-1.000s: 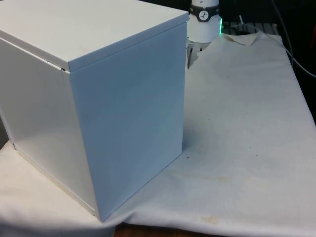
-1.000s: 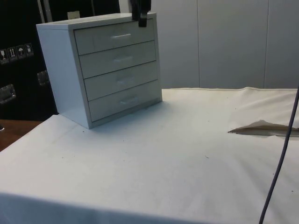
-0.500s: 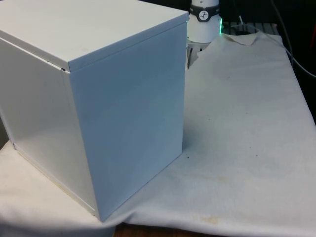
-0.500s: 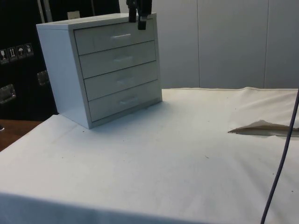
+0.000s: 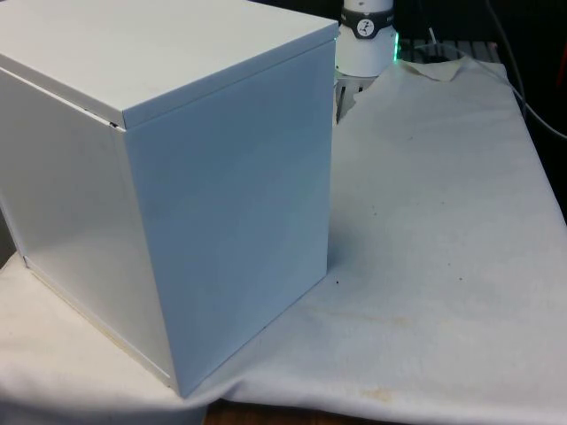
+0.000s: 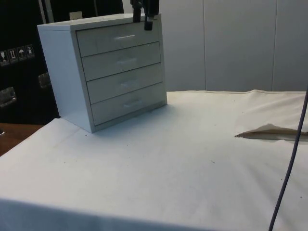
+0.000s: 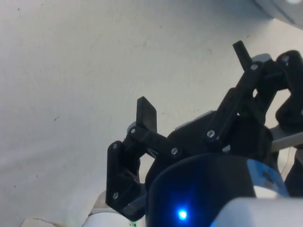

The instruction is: Open the drawer, then close it.

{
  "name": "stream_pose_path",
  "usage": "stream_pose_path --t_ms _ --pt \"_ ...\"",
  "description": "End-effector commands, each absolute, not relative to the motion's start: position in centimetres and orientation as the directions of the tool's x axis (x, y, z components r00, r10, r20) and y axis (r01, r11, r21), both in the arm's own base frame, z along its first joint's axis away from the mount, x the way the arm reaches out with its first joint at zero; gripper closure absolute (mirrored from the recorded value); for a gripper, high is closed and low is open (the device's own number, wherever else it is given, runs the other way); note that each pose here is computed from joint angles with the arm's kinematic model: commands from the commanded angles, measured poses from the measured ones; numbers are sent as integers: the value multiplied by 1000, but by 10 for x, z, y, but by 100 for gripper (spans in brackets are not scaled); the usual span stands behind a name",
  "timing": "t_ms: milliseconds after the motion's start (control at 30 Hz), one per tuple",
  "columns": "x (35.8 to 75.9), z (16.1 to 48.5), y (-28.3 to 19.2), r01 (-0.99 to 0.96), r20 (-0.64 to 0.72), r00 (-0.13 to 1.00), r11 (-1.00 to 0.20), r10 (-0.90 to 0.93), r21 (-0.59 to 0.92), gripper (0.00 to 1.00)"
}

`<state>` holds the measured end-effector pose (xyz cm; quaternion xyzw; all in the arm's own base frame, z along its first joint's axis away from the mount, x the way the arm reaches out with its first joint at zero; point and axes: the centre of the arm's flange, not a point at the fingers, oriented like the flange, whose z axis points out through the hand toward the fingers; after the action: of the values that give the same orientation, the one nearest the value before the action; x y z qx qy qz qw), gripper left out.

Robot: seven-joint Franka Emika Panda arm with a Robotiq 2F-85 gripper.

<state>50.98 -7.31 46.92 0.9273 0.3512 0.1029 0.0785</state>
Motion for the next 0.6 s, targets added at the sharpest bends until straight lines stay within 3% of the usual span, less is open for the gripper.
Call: stream_pose_path --t_ms 0,567 --pt "510 467 -76 641 135 724 -732 677 230 0" --pt "520 452 -85 680 99 685 -683 722 267 0"
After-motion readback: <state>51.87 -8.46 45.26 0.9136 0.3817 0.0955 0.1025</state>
